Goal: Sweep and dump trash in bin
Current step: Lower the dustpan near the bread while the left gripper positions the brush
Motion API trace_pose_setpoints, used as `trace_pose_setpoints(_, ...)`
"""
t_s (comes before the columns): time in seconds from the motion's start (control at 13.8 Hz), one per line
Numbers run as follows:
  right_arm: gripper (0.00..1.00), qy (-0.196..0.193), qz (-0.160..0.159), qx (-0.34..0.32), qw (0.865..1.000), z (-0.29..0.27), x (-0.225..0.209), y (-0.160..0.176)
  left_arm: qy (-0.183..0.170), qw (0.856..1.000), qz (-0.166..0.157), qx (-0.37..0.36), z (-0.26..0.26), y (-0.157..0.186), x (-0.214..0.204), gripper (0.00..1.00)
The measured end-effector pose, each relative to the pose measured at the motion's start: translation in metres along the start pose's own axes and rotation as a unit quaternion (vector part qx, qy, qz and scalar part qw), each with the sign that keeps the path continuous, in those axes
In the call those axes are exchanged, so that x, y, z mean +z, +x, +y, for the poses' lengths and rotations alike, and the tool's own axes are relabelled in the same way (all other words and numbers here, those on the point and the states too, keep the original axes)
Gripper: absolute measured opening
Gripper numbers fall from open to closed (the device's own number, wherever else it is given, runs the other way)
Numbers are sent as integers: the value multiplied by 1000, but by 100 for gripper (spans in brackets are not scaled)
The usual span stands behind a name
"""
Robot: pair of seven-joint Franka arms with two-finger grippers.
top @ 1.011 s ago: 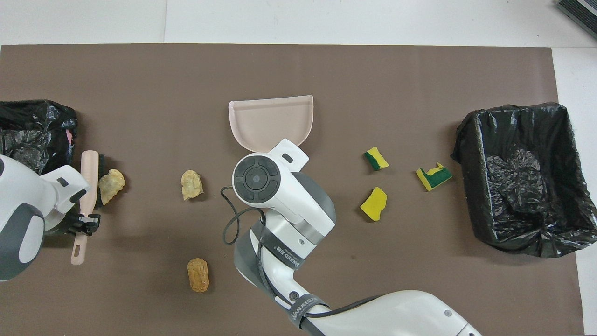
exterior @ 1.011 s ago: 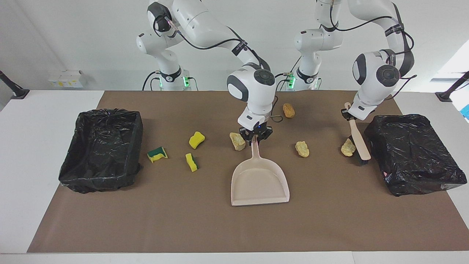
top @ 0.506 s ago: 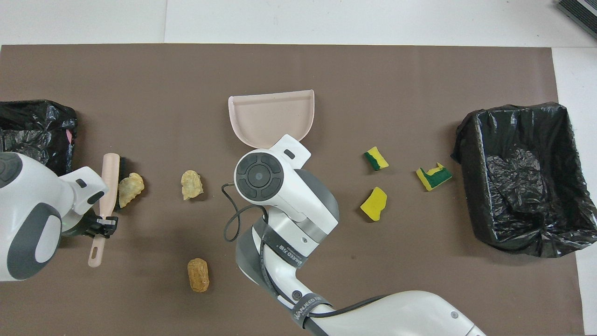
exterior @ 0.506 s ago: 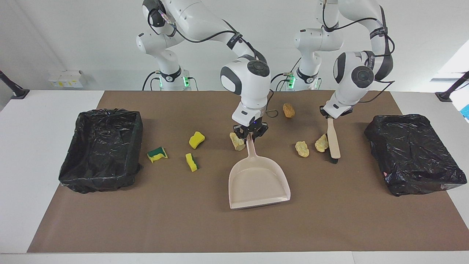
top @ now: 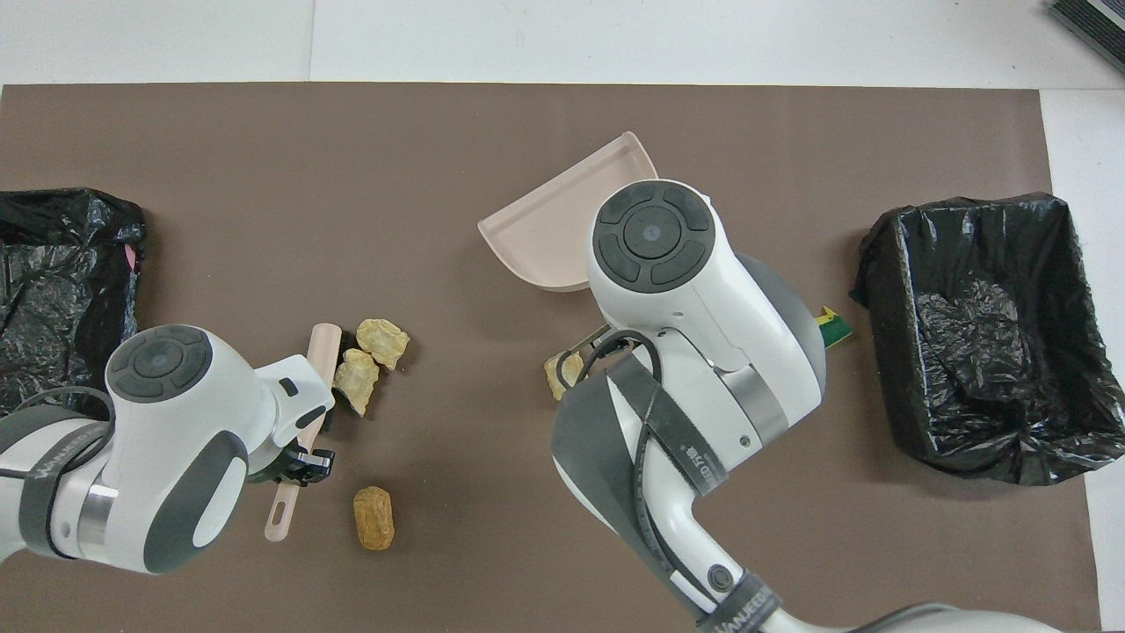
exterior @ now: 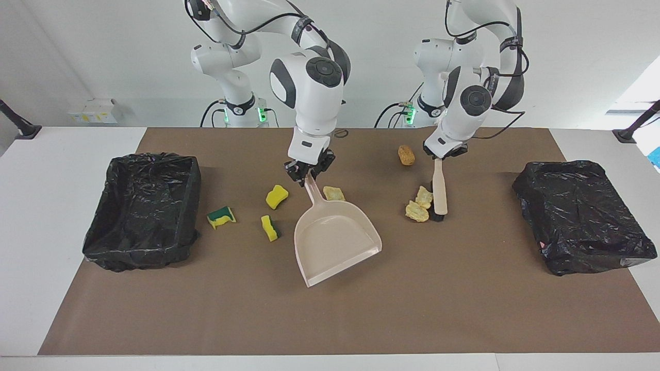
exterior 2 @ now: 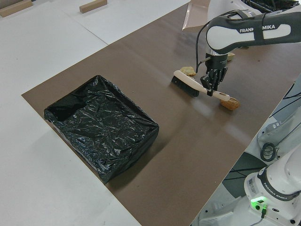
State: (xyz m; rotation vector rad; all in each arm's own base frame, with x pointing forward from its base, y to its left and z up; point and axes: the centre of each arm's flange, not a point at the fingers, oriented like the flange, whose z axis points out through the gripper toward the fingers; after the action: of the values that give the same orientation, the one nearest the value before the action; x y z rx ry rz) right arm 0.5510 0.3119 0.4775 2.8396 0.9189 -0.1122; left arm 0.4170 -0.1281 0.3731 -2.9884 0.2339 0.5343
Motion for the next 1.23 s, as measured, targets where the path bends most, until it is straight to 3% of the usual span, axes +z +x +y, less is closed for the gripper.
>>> trace_pose_setpoints(0.07,32,0,-9,-51,999,-2,0,-5,1,1000,-15,-9,-4,-5,-6,26)
trace_pose_setpoints(0.22,32,3,-18,-160,987,-7,5,-11,-7,999,-14,-36,-22,-15,-28,26)
trace_pose_setpoints(0.36,32,7,-25,-273,962,-7,12,-14,-16,997,0,-76,-40,-24,-42,26)
trace_pose_setpoints(0.58,32,14,-27,-389,921,8,24,-17,-21,994,27,-104,-40,-20,-35,26)
trace_pose_setpoints(0.72,32,11,-18,-426,904,11,29,-15,-21,993,37,-106,-35,-13,-14,26)
trace_pose_setpoints(1.23,32,-6,-20,-475,880,-3,50,-4,-23,994,62,-83,-26,16,13,26)
